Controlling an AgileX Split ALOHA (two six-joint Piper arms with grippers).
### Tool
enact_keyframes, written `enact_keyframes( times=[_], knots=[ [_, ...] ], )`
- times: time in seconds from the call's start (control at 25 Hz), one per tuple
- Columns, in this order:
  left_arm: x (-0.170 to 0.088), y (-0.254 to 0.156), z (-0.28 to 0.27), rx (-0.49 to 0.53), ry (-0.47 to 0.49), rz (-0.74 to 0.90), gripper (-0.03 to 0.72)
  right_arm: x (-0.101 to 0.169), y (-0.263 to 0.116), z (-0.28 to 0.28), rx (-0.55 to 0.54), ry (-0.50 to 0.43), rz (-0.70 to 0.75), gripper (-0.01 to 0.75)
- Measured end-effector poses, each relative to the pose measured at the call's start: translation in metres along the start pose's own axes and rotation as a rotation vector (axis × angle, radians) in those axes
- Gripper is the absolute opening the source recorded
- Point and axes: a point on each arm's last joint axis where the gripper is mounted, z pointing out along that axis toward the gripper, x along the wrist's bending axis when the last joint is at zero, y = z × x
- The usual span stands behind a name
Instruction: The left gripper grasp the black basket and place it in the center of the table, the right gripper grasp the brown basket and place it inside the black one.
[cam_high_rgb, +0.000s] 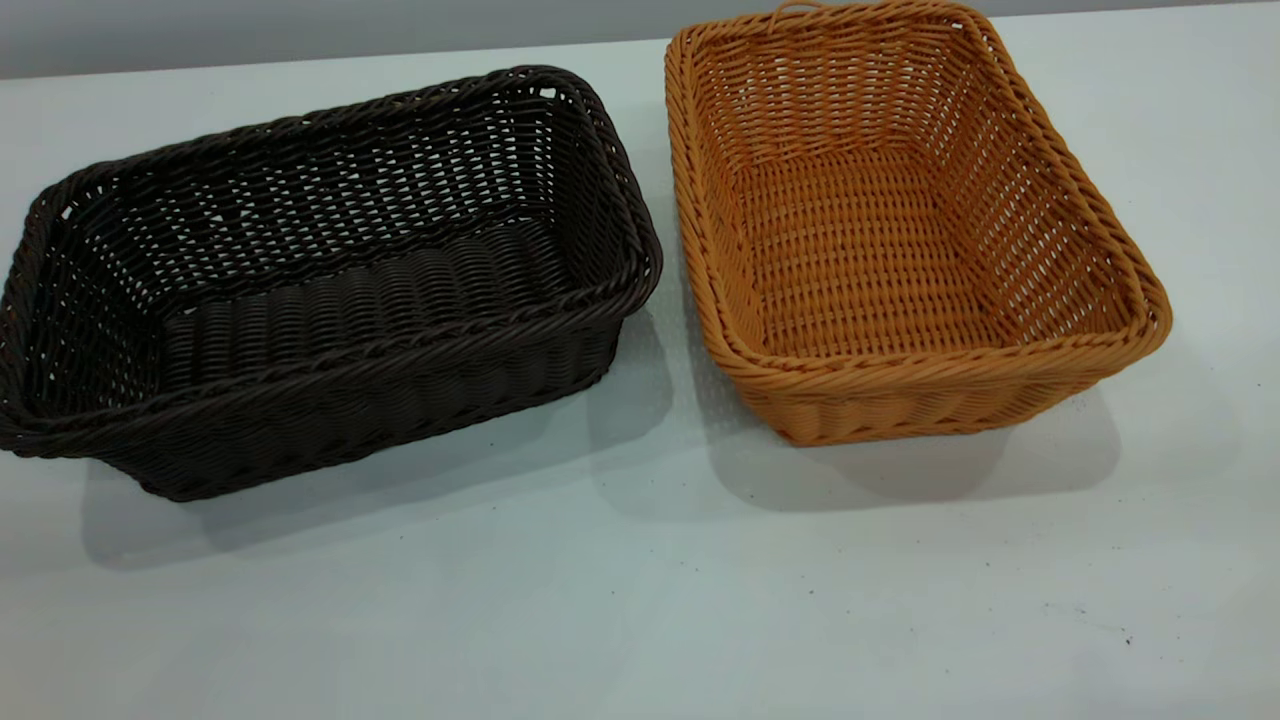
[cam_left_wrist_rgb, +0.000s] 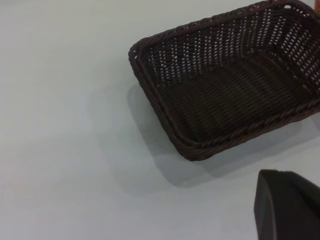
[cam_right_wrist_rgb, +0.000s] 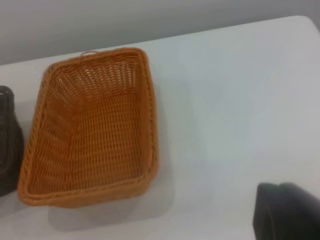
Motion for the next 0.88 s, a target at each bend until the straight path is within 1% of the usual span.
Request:
enact_keyframes(
  times=[0.2, 0.28, 0.4, 0.56, 0.68, 0.76, 0.88],
  knots=[
    [0.0, 0.0, -0.002, 0.004, 0.002, 0.01, -0.001, 0.0, 0.0, 0.0, 0.0, 0.0, 0.0, 0.004],
    [0.0, 0.004, -0.003, 0.021, -0.003, 0.01, -0.001, 0.002, 0.002, -0.001, -0.02, 0.02, 0.013, 0.004],
    [-0.002, 0.016, -0.003, 0.063, -0.033, 0.032, -0.001, 0.01, 0.01, -0.006, -0.076, 0.101, 0.034, 0.004],
    [-0.009, 0.044, -0.005, 0.071, -0.113, 0.077, -0.001, 0.019, 0.026, -0.001, -0.113, 0.214, 0.022, 0.018],
    [-0.014, 0.07, -0.005, 0.064, -0.186, 0.104, -0.001, 0.026, 0.036, 0.009, -0.098, 0.298, 0.023, 0.058],
    [-0.017, 0.088, -0.002, 0.024, -0.228, 0.124, 0.0, 0.03, 0.041, 0.016, -0.069, 0.358, 0.018, 0.1],
    [-0.021, 0.104, 0.01, 0.0, -0.282, 0.157, 0.037, 0.034, 0.05, 0.029, -0.038, 0.427, 0.008, 0.17]
  ],
)
